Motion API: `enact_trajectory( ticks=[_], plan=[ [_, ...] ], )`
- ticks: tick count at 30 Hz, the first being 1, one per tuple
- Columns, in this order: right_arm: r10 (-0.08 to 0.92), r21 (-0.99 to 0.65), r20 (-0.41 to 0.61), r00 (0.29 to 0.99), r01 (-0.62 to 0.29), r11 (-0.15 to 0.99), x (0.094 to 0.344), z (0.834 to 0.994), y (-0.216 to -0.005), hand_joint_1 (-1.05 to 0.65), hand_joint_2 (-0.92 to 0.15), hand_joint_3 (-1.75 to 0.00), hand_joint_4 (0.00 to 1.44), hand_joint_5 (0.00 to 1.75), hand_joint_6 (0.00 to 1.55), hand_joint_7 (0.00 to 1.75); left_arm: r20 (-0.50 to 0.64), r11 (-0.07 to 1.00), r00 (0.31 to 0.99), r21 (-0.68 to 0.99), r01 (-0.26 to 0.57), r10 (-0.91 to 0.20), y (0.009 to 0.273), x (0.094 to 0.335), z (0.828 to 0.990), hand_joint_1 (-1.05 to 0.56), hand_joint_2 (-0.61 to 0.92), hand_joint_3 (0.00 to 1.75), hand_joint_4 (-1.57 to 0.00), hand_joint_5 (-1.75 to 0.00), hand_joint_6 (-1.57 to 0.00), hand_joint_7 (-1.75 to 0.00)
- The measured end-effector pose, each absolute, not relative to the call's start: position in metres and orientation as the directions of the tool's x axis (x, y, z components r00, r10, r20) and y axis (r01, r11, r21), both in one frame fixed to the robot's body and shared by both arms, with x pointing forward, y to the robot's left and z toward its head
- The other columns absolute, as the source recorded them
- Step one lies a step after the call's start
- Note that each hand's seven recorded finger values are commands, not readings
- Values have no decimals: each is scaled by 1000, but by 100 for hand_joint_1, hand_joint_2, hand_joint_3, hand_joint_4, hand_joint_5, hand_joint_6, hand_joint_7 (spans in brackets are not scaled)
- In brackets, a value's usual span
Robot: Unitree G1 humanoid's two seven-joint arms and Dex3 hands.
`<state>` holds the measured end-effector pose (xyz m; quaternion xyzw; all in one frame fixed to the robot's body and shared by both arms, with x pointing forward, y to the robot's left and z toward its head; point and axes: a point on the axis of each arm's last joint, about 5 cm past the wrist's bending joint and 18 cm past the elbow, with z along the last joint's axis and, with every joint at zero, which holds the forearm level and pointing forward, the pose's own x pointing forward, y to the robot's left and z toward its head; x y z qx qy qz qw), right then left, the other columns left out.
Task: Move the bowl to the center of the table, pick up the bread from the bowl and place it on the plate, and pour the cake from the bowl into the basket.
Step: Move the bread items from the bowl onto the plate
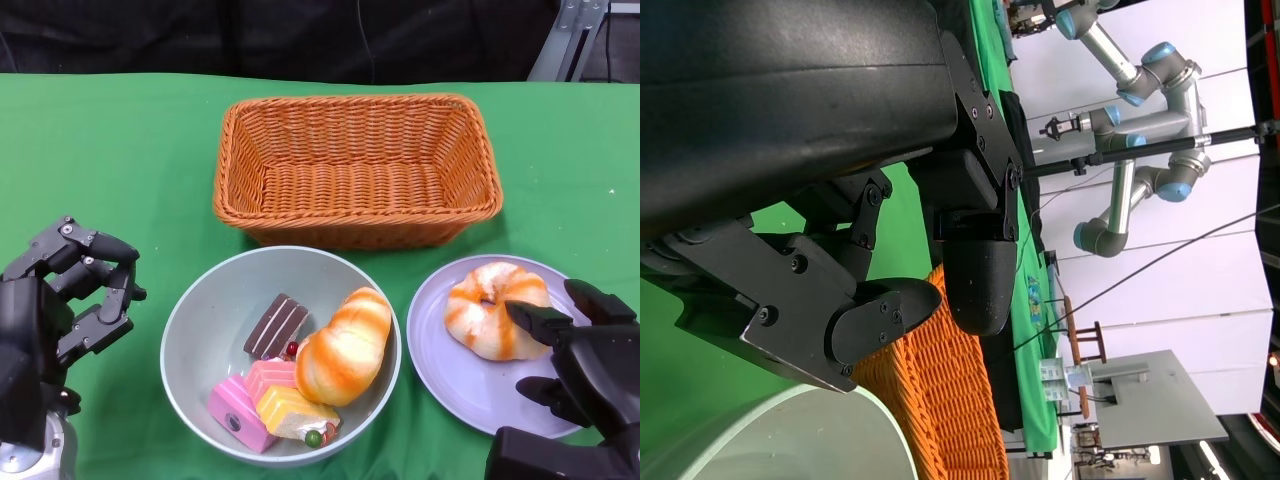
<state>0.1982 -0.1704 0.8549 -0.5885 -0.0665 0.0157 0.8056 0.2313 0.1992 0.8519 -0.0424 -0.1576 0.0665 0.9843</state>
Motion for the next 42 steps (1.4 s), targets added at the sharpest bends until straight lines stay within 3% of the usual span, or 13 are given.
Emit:
enact_trajectory(
  ticks=[4, 6, 10, 11, 12, 16, 18, 20, 21, 28, 37, 42],
  plan=[
    [119, -945, 103, 987, 60, 321, 195, 857, -168, -54, -92, -2, 28, 7, 67, 1, 306, 988, 941, -104, -118, 144, 199, 231, 852, -6, 65, 88, -79, -154, -80, -128],
    [130, -940, 125, 984, 76, 333, 194, 859, -167, -56, -92, -5, 35, 10, 60, 0, 306, 987, 941, -105, -118, 145, 199, 231, 852, -5, 65, 88, -79, -153, -80, -128],
    [147, -930, 166, 975, 105, 352, 194, 863, -165, -57, -92, -6, 37, 10, 58, 0, 306, 987, 941, -106, -118, 145, 199, 231, 852, -5, 64, 88, -79, -153, -81, -128],
    [148, -922, 175, 973, 109, 372, 193, 864, -165, -51, -92, -4, 54, 13, 62, 1, 306, 988, 941, -105, -117, 144, 199, 231, 852, -4, 65, 89, -79, -153, -80, -128],
    [158, -905, 201, 967, 121, 407, 192, 866, -164, -50, -92, -3, 60, 12, 64, 1, 307, 987, 941, -105, -118, 145, 199, 231, 852, -4, 65, 88, -79, -153, -80, -128],
    [211, -849, 303, 930, 162, 503, 189, 876, -158, -48, -92, -2, 67, 11, 66, 1, 308, 988, 940, -104, -118, 145, 199, 231, 852, -4, 65, 88, -79, -153, -80, -128],
    [206, -808, 338, 918, 170, 564, 188, 879, -159, -37, -88, -6, 92, 21, 82, 7, 308, 987, 940, -104, -119, 146, 200, 231, 852, -5, 64, 88, -79, -153, -80, -128],
    [216, -740, 396, 893, 171, 651, 188, 886, -153, -39, -88, -3, 100, 17, 86, 4, 308, 987, 940, -104, -119, 146, 200, 231, 852, -4, 64, 88, -79, -154, -81, -129],
    [252, -662, 488, 836, 167, 730, 187, 901, -142, -41, -89, -3, 98, 15, 84, 3, 308, 988, 941, -105, -115, 142, 199, 232, 852, -5, 63, 89, -79, -154, -81, -128],
    [399, -761, 487, 777, 152, 631, 179, 931, -135, -59, -92, -1, 80, 3, 67, 0, 308, 989, 941, -101, -111, 137, 198, 232, 852, -7, 62, 89, -78, -154, -80, -129],
    [517, -859, 393, 760, 102, 502, 174, 947, -130, -66, -91, 0, 68, 0, 61, 0, 305, 990, 944, -98, -105, 130, 195, 232, 852, -3, 62, 92, -79, -154, -80, -131],
    [568, -892, 379, 731, 125, 435, 180, 955, -126, -72, -89, 0, 67, 0, 61, 0, 304, 990, 945, -99, -96, 122, 192, 232, 851, -5, 63, 88, -78, -154, -80, -130]
  ],
)
